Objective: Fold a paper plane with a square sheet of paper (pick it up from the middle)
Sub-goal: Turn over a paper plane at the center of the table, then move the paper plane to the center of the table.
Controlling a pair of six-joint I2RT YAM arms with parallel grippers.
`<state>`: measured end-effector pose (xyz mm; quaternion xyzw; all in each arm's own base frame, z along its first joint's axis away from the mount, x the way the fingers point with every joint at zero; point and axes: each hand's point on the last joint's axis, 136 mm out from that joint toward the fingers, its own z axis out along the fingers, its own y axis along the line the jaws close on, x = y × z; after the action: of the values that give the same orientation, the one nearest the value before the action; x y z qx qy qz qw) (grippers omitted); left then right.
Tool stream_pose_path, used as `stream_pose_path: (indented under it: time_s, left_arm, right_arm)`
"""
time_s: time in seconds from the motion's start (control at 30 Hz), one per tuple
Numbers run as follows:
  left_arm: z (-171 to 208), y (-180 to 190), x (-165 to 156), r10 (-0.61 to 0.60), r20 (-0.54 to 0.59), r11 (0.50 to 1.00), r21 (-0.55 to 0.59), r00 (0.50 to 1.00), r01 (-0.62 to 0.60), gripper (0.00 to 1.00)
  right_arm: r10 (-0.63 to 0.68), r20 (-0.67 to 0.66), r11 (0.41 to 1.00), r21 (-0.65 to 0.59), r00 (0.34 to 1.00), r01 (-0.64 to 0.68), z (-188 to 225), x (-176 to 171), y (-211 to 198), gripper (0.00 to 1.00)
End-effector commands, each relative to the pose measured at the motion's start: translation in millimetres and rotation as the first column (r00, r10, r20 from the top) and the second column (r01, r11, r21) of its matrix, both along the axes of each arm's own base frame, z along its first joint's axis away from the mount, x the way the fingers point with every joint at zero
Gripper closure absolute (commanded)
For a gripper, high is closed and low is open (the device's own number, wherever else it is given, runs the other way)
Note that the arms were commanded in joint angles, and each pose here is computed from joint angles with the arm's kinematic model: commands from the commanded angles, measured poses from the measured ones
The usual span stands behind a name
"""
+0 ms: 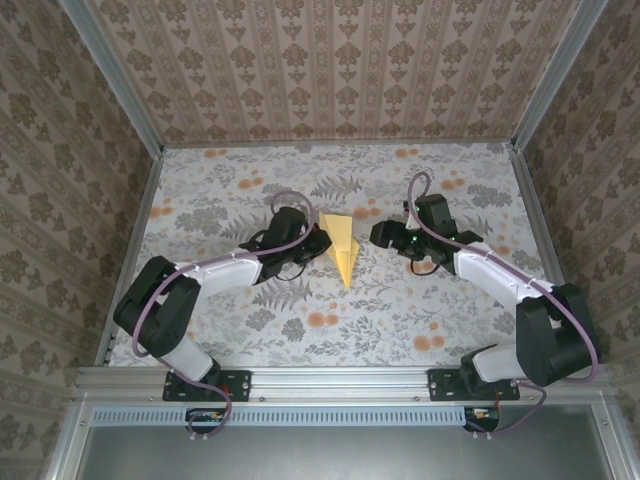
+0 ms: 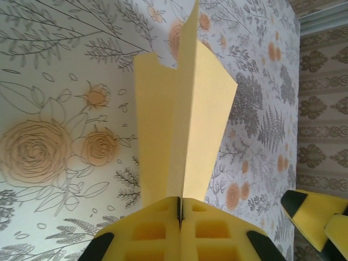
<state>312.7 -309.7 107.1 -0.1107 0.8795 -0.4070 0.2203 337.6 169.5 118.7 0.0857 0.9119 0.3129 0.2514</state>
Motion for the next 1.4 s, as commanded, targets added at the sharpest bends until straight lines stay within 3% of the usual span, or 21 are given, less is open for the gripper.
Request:
stream_pose_path:
  time_s: [0.0, 0.2, 0.63, 1.37]
  left_arm:
    - [-21.1, 6.2, -2.6, -0.01, -0.027, 1.0, 0.003, 1.0, 0.01, 1.0]
    - [-48.6, 27.8, -13.7, 0.018, -0.082, 0.998, 0.055, 0.996, -0.014, 1.0]
    - [-64.6, 47.0, -26.6, 0.041, -0.116, 0.995, 0.1, 0.992, -0.029, 1.0]
    - [-66.0, 46.9, -26.5, 0.043, -0.112, 0.995, 0.099, 0.993, -0.032, 1.0]
  right_arm:
    - [0.081, -0.039, 0.996, 0.036, 0.996, -0.08, -11.7, -4.3, 16.5, 0.24]
    - [0.217, -0.062, 0.976, -0.014, 0.974, -0.218, -23.3, -19.0, 49.6, 0.28]
    - [0.368, -0.118, 0.912, -0.148, 0.922, -0.383, -45.1, -41.2, 110.1, 0.49]
    - [0.399, -0.218, 0.878, -0.189, 0.891, -0.439, -76.5, -46.3, 126.2, 0.62]
